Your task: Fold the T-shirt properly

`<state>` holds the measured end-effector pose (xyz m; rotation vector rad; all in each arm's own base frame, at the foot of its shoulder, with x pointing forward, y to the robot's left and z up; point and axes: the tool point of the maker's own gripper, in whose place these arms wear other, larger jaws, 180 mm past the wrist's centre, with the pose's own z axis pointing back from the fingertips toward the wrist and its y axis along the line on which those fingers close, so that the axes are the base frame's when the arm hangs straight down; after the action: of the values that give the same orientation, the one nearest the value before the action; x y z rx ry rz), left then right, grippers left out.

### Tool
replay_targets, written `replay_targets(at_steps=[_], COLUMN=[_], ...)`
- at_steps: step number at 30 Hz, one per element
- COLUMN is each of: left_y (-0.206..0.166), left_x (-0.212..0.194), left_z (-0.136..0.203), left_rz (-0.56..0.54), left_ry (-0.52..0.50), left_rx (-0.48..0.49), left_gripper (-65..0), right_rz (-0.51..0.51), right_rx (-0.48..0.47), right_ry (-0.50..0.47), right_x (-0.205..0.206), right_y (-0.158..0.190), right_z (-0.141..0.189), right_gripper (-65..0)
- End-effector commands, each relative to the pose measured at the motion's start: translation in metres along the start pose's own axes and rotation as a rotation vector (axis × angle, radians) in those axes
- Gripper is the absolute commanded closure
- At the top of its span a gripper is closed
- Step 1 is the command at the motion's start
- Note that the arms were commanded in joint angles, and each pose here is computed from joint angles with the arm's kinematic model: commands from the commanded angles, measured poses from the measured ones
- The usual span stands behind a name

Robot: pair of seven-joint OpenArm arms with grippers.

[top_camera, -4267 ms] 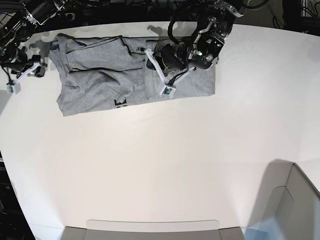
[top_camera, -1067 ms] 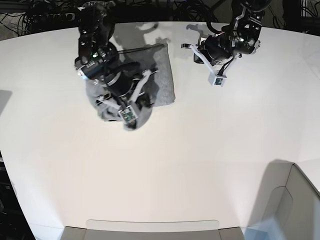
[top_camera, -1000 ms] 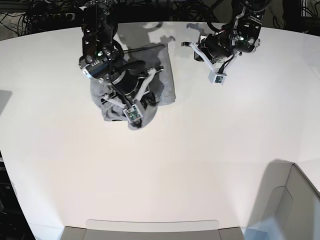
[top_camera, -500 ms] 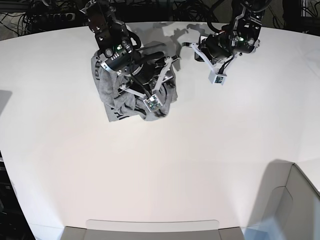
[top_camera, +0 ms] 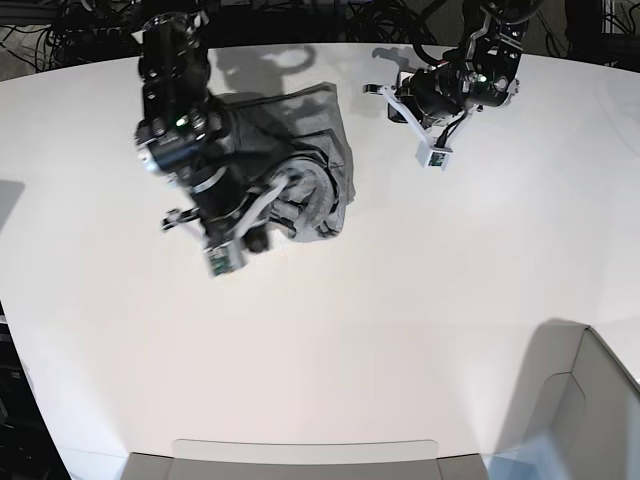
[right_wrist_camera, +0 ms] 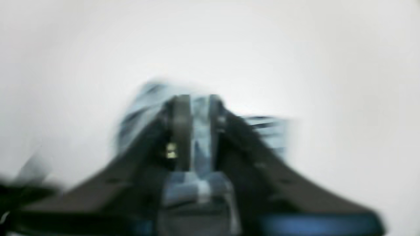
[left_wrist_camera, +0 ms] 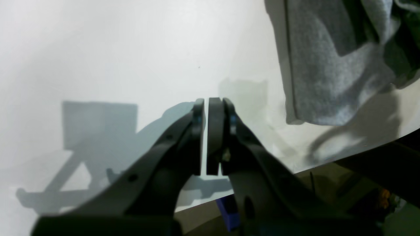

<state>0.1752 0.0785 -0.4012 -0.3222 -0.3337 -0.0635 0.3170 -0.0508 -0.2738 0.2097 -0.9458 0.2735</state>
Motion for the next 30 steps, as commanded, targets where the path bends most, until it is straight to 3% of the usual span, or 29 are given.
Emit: replay_targets(at_steps=[1, 5, 10, 12, 17, 22, 27, 30], left_y=[-0.001, -0.002, -0.002, -0.002, -0.002, -0.001, -0.001, -0.001], left_x=[0.007, 0.015, 0.015, 0.015, 0.016, 0.018, 0.018, 0.018], left_z=[0.003, 0.004, 0.003, 0.003, 0.003, 0.003, 0.003, 0.003], left_rz=[-0.008, -0.015, -0.013, -0.013, -0.015, -0.013, -0.012, -0.012], left_ry=[-0.024, -0.042, -0.038, -0.038, -0.040, -0.045, -0.045, -0.045], left_rx=[-0.003, -0.004, -0.007, -0.007, -0.004, -0.002, -0.002, -0.002], left_gripper=[-2.0, -2.0, -2.0, -2.0, -2.0, -2.0, -2.0, -2.0], right_rz=[-0.014, -0.041, -0.050, 0.014, 0.314, 0.562, 0.677, 0.726], right_rx=[-0.033, -0.128, -0.110, -0.040, 0.210, 0.345, 0.503, 0.542], right_ry=[-0.069, -0.053, 0.098, 0.151, 0.244, 0.410, 0.385, 0.379], right_x=[0.021, 0.019, -0.026, -0.045, -0.077, -0.116, -0.132, -0.135], right_y=[-0.014, -0.057, -0.059, -0.037, 0.038, 0.068, 0.112, 0.123], right_z=[0.005, 0.003, -0.022, -0.023, 0.006, 0.028, 0.043, 0.047], right_gripper=[0.0, 0.0, 0.0, 0.0, 0.0, 0.0, 0.0, 0.0])
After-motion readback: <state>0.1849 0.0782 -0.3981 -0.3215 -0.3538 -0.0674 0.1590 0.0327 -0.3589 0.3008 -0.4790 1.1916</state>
